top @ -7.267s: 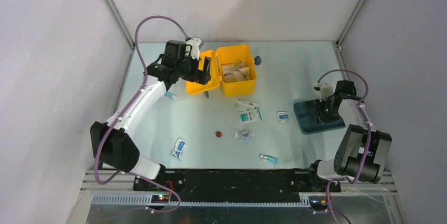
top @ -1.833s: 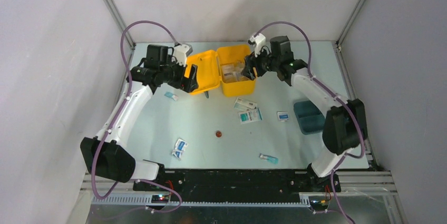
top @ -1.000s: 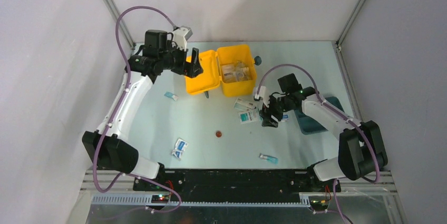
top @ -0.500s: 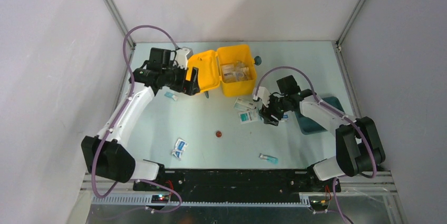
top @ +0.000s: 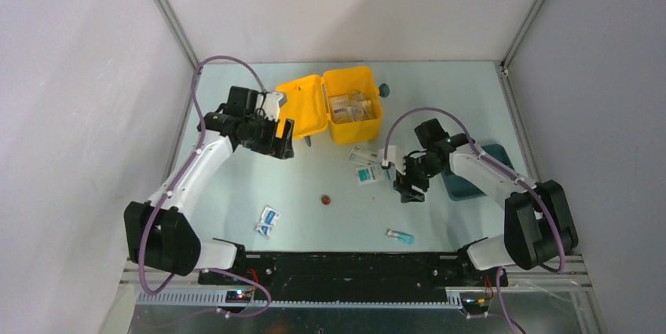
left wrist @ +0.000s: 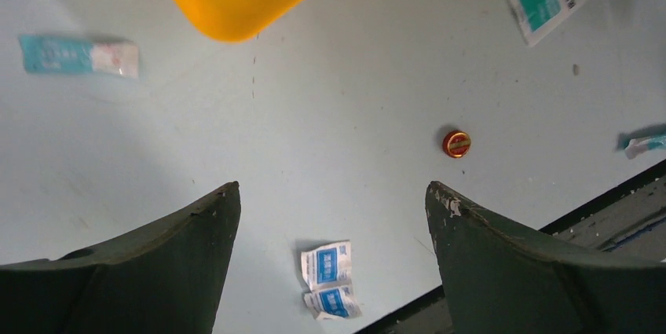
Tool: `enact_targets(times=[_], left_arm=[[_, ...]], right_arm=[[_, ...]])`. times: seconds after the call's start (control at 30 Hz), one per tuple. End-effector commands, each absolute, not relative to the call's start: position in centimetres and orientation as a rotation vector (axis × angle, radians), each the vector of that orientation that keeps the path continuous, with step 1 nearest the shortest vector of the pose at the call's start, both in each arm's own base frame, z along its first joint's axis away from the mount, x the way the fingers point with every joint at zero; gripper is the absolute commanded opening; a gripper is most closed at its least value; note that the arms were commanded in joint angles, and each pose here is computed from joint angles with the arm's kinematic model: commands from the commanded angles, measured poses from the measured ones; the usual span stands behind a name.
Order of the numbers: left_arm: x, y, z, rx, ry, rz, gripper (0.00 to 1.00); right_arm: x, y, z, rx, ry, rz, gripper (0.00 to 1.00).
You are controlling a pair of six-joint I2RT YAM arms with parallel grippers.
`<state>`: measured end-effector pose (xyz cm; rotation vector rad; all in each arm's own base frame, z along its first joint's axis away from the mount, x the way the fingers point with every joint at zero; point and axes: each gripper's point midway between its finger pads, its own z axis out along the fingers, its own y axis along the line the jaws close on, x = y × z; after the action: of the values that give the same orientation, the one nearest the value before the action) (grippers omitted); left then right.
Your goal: Organize the medicine kit
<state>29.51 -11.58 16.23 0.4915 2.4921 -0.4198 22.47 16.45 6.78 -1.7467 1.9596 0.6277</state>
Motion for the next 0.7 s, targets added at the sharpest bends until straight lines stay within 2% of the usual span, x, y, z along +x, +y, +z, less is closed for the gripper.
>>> enact_targets(times=[0.0, 0.33, 0.53, 0.67], left_arm=[[28.6, -10.5, 15.2, 0.379, 2.559, -0.394, 0.91], [29.0, -8.8, 13.4, 0.229, 2.638, -0.293, 0.92], [30.1, -8.8, 12.3, 0.154, 2.687, -0.323, 0.92], [31.2, -9.0, 12.6, 0.105, 2.687, -0.378, 0.91]], right_arm=[[19.7, 16.4, 7.7, -1.848, 1.912, 0.702, 0.69], [14.7, 15.7, 6.9, -2.073, 1.869, 0.751, 0.72], [19.5, 17.4, 8.3, -1.650, 2.105, 0.665, 0.71], [23.9, 16.9, 10.7, -1.184, 2.296, 0.642, 0.71]])
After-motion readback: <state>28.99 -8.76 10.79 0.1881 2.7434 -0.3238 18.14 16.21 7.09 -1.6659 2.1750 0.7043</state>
